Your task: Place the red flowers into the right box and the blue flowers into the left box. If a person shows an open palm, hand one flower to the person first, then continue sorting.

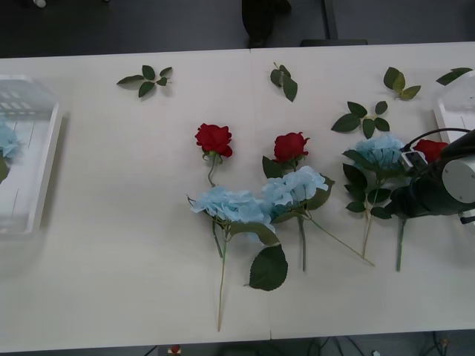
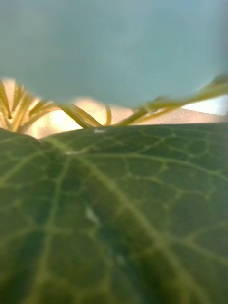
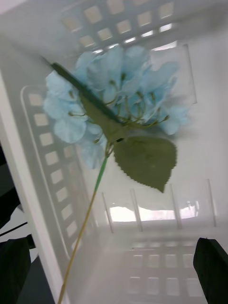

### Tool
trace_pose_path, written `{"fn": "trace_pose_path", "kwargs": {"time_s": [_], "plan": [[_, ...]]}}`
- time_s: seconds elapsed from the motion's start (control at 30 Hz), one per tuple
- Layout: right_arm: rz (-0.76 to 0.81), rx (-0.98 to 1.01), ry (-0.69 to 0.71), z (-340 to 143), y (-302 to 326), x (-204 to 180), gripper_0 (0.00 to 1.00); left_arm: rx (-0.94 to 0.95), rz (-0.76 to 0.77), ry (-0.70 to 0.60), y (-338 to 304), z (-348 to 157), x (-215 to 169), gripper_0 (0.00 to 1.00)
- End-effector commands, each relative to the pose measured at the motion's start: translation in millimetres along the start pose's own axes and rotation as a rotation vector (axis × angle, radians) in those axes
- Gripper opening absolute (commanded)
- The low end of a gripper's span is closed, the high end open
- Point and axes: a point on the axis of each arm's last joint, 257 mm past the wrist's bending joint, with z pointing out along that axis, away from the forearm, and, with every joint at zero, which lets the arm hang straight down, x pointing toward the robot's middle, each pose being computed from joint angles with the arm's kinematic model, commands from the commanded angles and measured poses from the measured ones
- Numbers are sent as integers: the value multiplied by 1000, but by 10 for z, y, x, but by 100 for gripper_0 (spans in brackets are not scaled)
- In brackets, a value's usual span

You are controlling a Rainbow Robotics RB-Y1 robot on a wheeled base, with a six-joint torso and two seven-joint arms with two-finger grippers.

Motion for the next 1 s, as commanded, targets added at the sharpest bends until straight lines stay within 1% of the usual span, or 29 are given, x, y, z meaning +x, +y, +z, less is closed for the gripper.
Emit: {"fn": "trace_pose_path", "kwargs": {"time_s": [0.03,0.07,0.1,0.17,0.4,0.5,0.63,0.8,1.0], "plan": [[33,0,-37,-79,62,-237,30,67,-160,-80,-350,-249,-324,100],[34,0,-37,-79,62,-237,16,90,-173,-96,-522,-251,-381,100],[34,0,-37,-79,62,-237,6,112,-187,-117,-699,-252,-448,100],[38,-2,-38,-83,66,-246,0,153,-209,-139,-997,-237,-525,100],[35,-1,-44,-93,70,-272,0,317,-315,-170,-2107,-155,-759,100],[40,-1,-51,-126,55,-320,0,340,-340,-168,-2466,-126,-812,100],[67,-8,-61,-255,-9,-428,0,362,-342,-180,-2859,-107,-907,100],[106,-25,-56,-573,-109,-620,0,436,-328,-180,-3482,-89,-1001,100],[151,-75,-62,-990,-161,-843,0,452,-239,-195,-3978,-72,-1071,100]]}}
